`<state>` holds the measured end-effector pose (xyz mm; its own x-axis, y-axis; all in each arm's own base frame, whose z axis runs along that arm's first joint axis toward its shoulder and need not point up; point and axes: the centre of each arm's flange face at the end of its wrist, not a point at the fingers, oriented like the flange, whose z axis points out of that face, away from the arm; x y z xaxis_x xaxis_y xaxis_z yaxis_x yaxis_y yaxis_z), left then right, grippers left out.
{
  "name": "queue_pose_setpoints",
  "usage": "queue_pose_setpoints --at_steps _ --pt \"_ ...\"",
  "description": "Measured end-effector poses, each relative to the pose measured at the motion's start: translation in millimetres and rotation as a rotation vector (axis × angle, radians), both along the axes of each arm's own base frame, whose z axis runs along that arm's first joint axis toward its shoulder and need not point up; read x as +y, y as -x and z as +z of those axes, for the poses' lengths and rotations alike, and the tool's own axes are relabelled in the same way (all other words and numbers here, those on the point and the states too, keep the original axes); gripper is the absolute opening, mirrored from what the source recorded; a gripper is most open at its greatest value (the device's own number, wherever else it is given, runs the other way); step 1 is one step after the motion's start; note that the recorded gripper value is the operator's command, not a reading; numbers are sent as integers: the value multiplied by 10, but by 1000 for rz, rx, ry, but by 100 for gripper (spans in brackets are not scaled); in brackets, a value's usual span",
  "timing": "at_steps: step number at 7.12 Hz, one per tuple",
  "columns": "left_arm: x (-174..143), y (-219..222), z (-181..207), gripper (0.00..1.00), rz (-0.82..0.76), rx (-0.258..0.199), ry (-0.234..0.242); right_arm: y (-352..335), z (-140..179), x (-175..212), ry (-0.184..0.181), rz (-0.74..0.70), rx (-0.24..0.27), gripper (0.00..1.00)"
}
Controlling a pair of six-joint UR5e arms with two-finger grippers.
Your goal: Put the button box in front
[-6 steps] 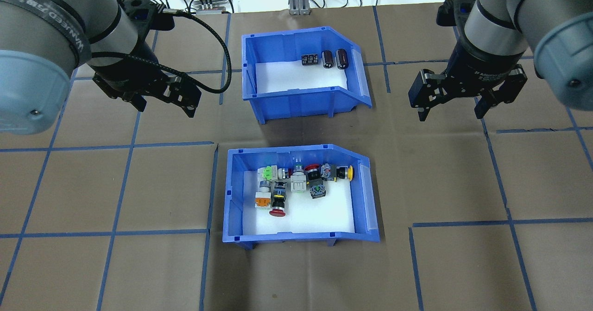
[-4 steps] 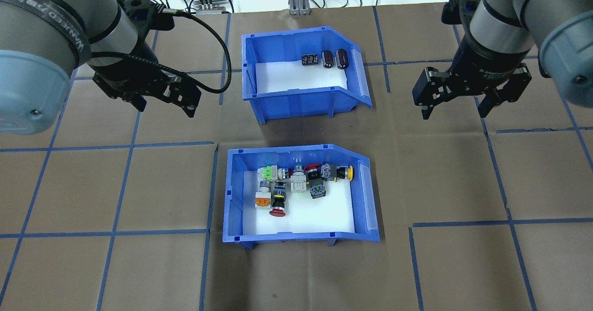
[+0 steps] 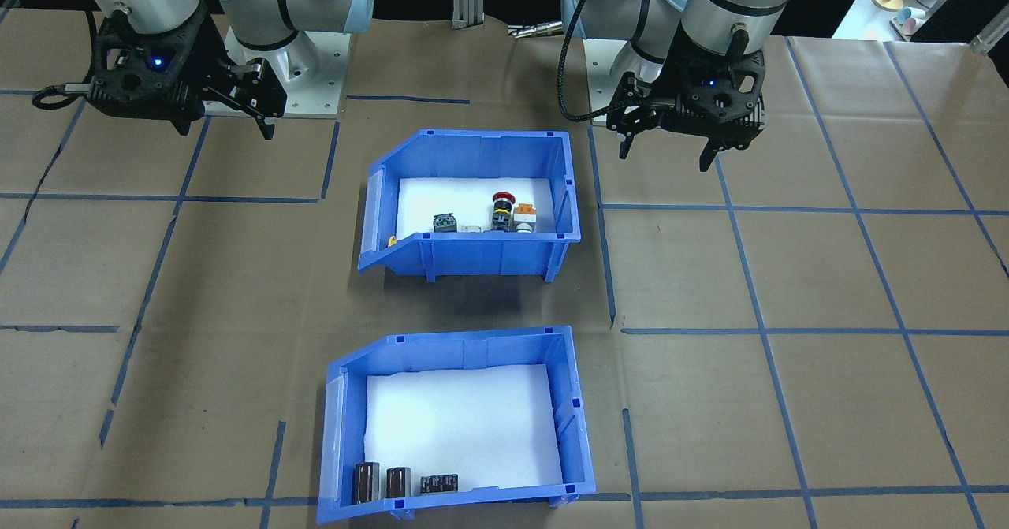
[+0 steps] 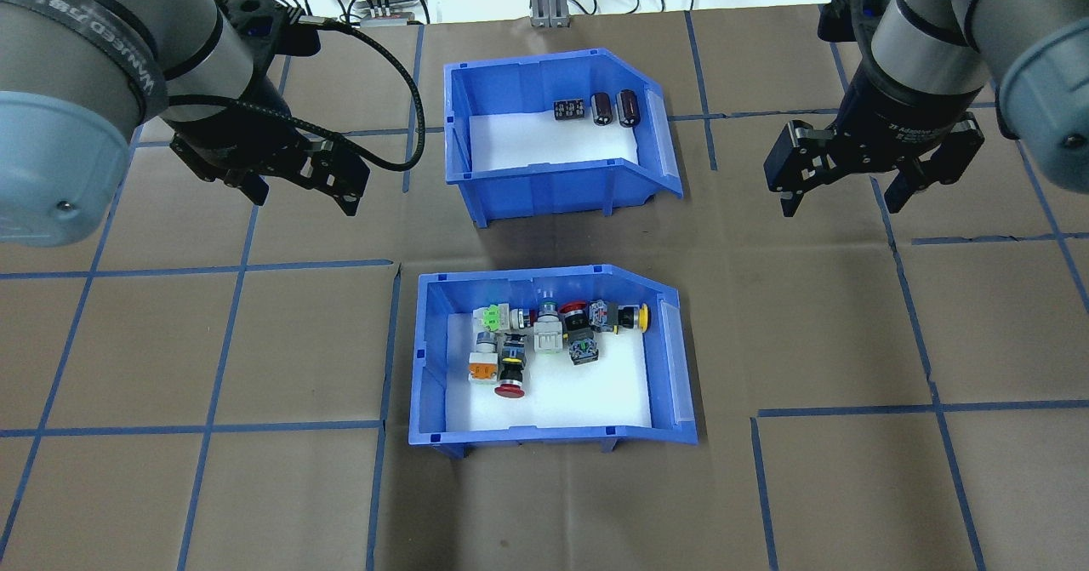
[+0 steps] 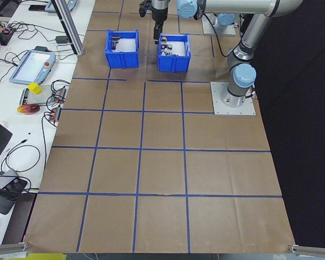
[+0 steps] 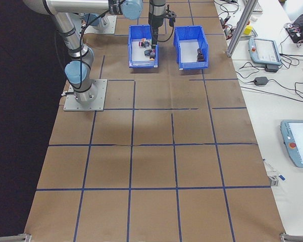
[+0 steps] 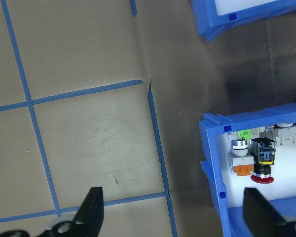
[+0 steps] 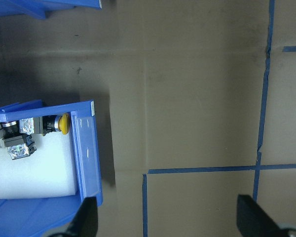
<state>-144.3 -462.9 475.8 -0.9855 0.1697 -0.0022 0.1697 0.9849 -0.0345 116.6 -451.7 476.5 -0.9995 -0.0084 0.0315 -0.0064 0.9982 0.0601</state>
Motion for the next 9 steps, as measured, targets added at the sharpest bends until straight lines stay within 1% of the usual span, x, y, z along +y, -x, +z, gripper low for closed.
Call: queue_pose_setpoints --at_steps 1,2,4,5,6,7,8,9 --pt "6 -8 12 99 16 0 2 0 6 -20 6 48 -1 100" --pt "14 -21 16 99 70 1 3 0 12 -35 10 77 -1 100" --pt "3 -37 -8 99 260 9 3 -4 -17 -86 5 98 -4 100" --pt "-2 -39 -59 99 374 12 -2 -9 -20 -146 6 133 -6 100" --pt "40 -17 -126 99 523 15 -14 -14 1 -248 14 219 -11 100" --pt "113 17 -169 99 653 17 -21 -21 -3 -372 13 314 -18 100" --pt "209 36 -191 99 775 23 -25 -38 -68 -520 -1 404 -27 100" --pt "346 60 -242 99 926 27 -37 -59 -160 -698 -5 505 -33 100"
